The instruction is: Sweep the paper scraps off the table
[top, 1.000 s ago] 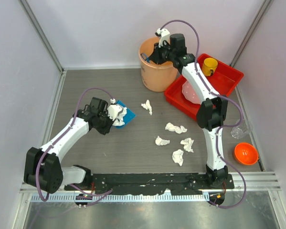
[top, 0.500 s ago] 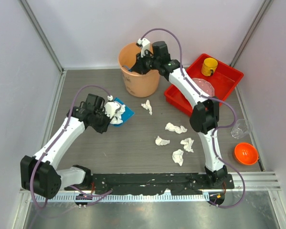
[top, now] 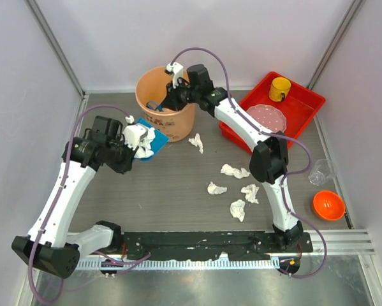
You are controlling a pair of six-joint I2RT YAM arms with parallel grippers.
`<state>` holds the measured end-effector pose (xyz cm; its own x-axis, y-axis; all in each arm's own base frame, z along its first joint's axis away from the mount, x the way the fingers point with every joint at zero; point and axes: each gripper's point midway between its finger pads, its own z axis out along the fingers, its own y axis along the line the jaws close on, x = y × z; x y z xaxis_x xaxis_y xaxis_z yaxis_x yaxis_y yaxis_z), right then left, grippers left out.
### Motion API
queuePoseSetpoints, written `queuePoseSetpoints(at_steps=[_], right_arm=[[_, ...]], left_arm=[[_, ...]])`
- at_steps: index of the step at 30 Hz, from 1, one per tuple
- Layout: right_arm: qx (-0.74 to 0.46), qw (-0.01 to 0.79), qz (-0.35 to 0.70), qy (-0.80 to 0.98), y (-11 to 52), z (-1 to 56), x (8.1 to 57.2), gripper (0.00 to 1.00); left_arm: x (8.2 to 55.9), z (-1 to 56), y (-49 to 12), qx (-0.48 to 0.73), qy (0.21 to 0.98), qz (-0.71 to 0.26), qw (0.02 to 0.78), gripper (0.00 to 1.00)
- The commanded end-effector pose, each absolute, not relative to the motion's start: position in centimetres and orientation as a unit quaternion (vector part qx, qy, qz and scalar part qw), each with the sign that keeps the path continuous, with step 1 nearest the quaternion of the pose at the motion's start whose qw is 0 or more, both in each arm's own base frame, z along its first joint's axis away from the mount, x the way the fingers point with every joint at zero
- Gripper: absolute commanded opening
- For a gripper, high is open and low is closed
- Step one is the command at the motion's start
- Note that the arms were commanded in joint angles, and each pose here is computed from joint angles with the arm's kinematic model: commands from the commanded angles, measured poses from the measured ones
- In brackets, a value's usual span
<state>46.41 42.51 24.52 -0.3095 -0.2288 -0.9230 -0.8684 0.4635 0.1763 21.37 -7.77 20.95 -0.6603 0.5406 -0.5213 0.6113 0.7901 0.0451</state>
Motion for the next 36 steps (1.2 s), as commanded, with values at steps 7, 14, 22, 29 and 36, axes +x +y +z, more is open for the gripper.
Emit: queuePoseSetpoints(at_steps=[7, 14, 22, 29, 36], right_arm=[[-0.392, 0.488, 0.392, 0.674, 44.4, 32.1, 42.0, 0.01], [-0.326, 0.559, 0.342, 0.682, 42.0, 36.8, 44.0, 0.01], [-0.183, 0.697, 0.238, 0.651, 35.2, 46.4, 47.0, 0.01], [-0.109, 0.751, 0.157, 0.632, 28.9, 50.5, 46.7, 0.01], [-0.095, 0.773, 0.116, 0.616, 25.0, 52.1, 44.5, 0.01]], left_arm=[[21.2, 25.0, -6.7, 0.298, 0.918, -0.052, 0.257, 0.00], [23.4, 27.8, -7.1, 0.292, 0.911, -0.048, 0.286, 0.00], [28.7, 29.3, -7.2, 0.274, 0.908, -0.015, 0.315, 0.00], [35.3, 31.7, -9.4, 0.262, 0.901, -0.029, 0.344, 0.00], [43.2, 33.1, -7.0, 0.224, 0.894, 0.090, 0.378, 0.00]])
